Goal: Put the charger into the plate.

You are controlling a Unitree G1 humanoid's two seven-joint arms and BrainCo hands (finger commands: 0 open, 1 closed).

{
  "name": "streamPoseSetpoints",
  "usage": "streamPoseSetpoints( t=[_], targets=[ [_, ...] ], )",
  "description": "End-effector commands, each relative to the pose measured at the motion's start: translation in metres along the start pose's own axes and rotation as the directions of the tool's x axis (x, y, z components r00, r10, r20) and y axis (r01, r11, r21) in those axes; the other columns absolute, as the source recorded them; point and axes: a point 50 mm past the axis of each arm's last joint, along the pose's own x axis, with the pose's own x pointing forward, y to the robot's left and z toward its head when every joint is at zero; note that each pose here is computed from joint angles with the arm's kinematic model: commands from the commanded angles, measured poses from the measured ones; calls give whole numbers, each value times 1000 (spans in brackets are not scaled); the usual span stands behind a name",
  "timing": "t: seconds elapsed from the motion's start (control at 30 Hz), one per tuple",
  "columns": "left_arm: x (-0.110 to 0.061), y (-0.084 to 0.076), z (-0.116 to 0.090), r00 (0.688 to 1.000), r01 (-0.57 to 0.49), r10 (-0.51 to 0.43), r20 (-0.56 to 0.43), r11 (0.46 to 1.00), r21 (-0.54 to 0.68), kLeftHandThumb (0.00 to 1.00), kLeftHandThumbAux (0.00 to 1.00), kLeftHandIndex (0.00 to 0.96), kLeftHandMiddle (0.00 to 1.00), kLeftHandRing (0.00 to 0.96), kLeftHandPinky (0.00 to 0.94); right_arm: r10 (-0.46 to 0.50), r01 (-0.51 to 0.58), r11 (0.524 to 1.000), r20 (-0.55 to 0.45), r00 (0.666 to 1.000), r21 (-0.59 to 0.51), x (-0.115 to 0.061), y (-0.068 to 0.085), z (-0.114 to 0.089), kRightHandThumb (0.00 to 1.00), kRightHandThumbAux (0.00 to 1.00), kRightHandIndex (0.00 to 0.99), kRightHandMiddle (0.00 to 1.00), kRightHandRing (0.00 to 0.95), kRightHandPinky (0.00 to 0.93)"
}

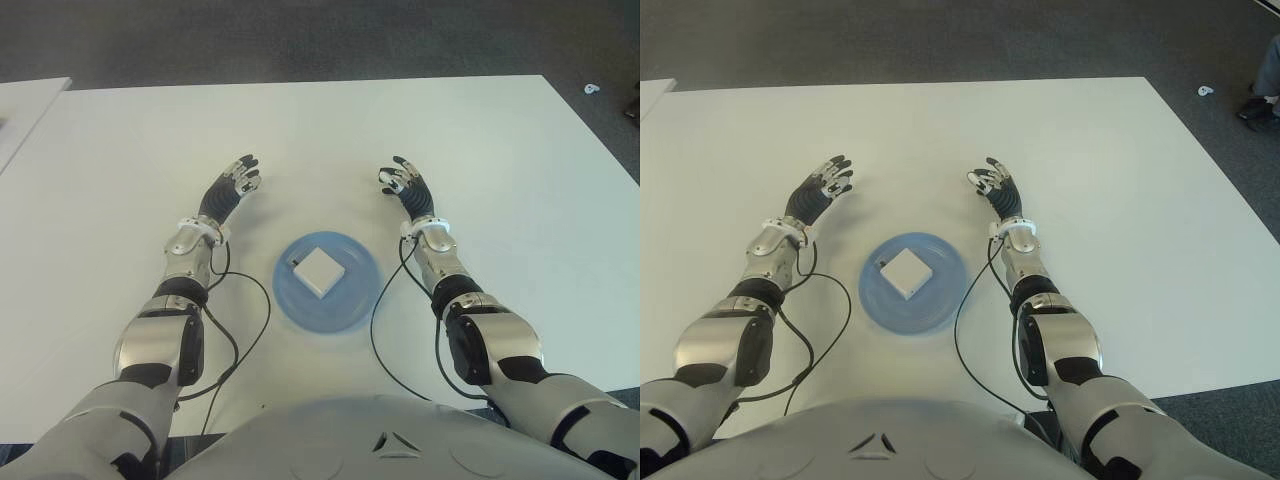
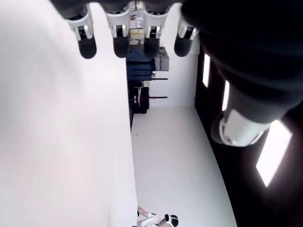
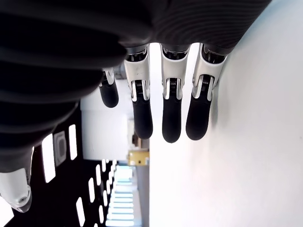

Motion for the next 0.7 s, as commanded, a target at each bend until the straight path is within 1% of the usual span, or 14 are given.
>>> streamPoseSetpoints(
  t=[0.03,0.17,0.3,0.43,0.7],
  targets=[
    [-2,1,-7,998,4,-6,-62,1000,-22,6,561,0,0,0,0,17,-15,1000,-214,977,12,-23,6,-46,94,555,122,294,304,308],
    [-4,1,-13,995,-18,15,-95,999,-31,21,543,0,0,0,0,16,-14,1000,-215,976,12,-23,6,-46,96,558,125,294,305,312],
    [-6,2,-16,994,-34,30,-104,999,-31,30,536,0,0,0,0,16,-14,1000,-214,977,11,-23,6,-46,96,561,127,294,305,310],
    [-12,2,-24,992,-68,62,-113,997,-48,38,545,0,0,0,0,17,-14,1000,-213,977,14,-23,6,-46,96,562,127,294,304,306],
    [-21,3,-31,991,-107,99,-88,990,-96,48,568,0,0,0,0,12,-8,1000,-214,977,17,-23,5,-46,94,557,126,288,299,304]
  ],
)
